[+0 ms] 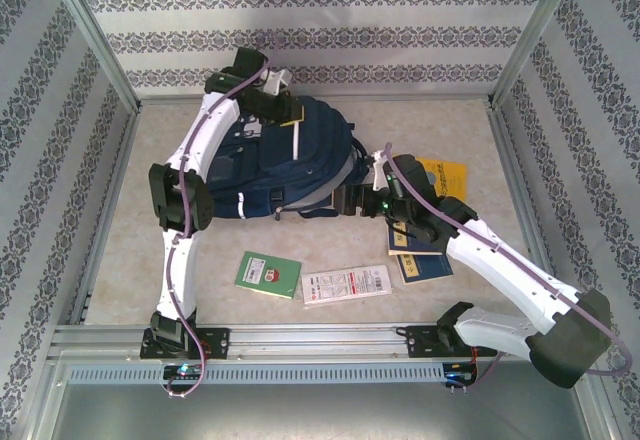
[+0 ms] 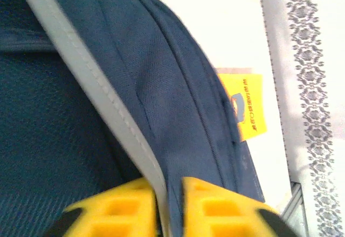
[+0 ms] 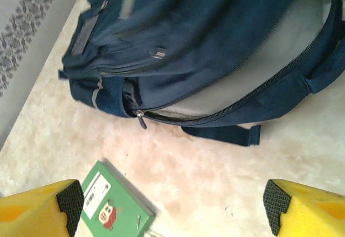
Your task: Pack the student bag
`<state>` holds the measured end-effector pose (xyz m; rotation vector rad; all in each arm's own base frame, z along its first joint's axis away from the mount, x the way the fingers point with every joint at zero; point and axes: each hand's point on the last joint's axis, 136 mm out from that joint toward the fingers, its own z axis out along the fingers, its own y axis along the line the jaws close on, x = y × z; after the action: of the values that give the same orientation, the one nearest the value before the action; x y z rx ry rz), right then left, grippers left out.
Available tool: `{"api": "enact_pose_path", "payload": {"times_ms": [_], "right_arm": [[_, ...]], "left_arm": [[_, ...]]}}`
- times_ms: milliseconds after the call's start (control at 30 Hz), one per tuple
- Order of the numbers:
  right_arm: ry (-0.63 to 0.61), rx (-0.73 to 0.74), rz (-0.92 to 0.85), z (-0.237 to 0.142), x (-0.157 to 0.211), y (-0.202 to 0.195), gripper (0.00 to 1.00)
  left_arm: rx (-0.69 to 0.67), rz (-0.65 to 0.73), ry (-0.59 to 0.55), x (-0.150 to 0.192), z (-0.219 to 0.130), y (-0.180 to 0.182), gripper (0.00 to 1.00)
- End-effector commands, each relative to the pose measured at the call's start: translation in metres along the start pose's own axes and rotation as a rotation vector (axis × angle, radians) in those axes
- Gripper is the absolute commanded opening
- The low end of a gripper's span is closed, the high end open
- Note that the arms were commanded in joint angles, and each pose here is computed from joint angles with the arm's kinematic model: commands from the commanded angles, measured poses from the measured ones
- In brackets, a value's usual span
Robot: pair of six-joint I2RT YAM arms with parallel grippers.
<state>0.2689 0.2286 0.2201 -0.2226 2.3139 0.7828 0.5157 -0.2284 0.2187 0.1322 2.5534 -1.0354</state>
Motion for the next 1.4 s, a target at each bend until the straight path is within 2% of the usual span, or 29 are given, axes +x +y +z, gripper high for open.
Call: {"api": "enact_pose_path", "payload": {"times_ms": [0,100,200,367,500,633,733,833,1000,1133,1367], "right_arm": [[0.07,-0.007,-0.043,-0.002,0.017,0.004,0.87],[0.098,0.004,-0.039,-0.001,0.025,0.002,0.87],[0.138,0.004,-0.051,0.0,0.035,0.004,0.87],[0.248,0.042,-0.066,0.005,0.066,0.005,0.87],[0.315,0.072,0.041,0.011,0.099,-0.008,0.87],[0.358,0.174,0.173,0.014,0.131,-0.037,0.88],[0.359,0.285,0.276,0.012,0.151,-0.066,0.9],[0.341,0.352,0.344,0.009,0.168,-0.091,0.91],[0.278,0.448,0.406,0.0,0.182,-0.126,0.93],[0.267,0.454,0.421,-0.005,0.186,-0.137,0.94],[0.207,0.391,0.456,-0.01,0.183,-0.134,0.94]], "left_arm": [[-0.06,0.046,-0.069,-0.009,-0.032,-0.01,0.3],[-0.078,0.063,-0.12,-0.006,-0.056,-0.02,0.46],[-0.108,0.061,-0.154,0.009,-0.078,-0.025,0.55],[-0.121,-0.031,-0.195,0.062,-0.099,-0.016,0.6],[-0.076,-0.151,-0.199,0.124,-0.099,-0.003,0.63],[-0.044,-0.178,-0.109,0.199,-0.074,0.0,0.63],[-0.065,-0.117,-0.022,0.256,-0.051,-0.01,0.63],[-0.069,-0.08,0.011,0.293,-0.035,-0.017,0.64],[-0.075,0.007,0.092,0.334,-0.012,-0.036,0.63],[-0.083,0.073,0.2,0.363,0.011,-0.057,0.63],[-0.094,0.069,0.378,0.405,0.049,-0.056,0.63]]}}
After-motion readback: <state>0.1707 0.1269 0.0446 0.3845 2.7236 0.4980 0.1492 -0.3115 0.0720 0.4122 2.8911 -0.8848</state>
